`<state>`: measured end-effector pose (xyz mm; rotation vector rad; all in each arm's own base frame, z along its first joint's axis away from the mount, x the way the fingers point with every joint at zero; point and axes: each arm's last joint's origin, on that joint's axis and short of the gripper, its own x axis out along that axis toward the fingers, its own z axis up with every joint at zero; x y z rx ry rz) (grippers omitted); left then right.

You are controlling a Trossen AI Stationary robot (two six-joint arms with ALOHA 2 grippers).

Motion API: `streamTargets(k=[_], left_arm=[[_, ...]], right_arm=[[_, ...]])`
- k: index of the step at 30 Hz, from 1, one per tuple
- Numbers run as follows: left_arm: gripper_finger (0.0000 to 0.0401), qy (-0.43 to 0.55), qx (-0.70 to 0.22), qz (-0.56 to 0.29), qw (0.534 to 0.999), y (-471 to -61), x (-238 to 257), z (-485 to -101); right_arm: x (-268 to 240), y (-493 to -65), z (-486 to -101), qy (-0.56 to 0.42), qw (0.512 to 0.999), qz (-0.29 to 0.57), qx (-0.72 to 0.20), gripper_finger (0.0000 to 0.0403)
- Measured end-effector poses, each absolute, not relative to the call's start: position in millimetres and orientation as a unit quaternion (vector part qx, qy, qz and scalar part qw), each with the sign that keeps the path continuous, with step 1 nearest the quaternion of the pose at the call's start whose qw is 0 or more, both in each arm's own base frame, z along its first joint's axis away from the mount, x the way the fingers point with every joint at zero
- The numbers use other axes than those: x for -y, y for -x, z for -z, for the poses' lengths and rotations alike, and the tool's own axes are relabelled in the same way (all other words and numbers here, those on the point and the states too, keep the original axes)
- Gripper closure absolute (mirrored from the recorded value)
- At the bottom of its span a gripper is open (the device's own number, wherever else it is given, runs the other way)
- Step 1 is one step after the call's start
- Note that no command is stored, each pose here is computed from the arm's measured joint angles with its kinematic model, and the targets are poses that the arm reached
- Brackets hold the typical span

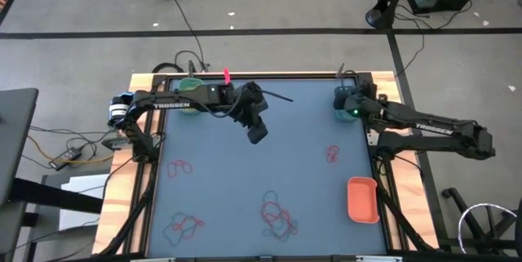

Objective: Sort rubber bands into baskets
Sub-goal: Put the blue rubber band into the blue bin

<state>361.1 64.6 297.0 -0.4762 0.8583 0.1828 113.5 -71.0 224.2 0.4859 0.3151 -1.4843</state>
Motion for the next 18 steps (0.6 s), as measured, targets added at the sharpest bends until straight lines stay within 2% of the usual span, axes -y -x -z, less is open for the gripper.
streamTargets(k=[6, 12, 18], left_arm=[[0.0395, 0.223, -0.415, -0.099, 0.877, -360, -65, -296], [0.0395, 0.214, -0.412, -0.117, 0.878, -360, -67, -296], [0.0395, 0.206, -0.412, -0.118, 0.880, -360, -67, -296]], right_arm=[[71, -105, -231, -0.207, 0.688, 0.688, -0.106, 0.0398], [74, -100, -220, -0.221, 0.665, 0.692, -0.174, 0.0397], [76, -104, -213, -0.268, 0.671, 0.653, -0.226, 0.0369]])
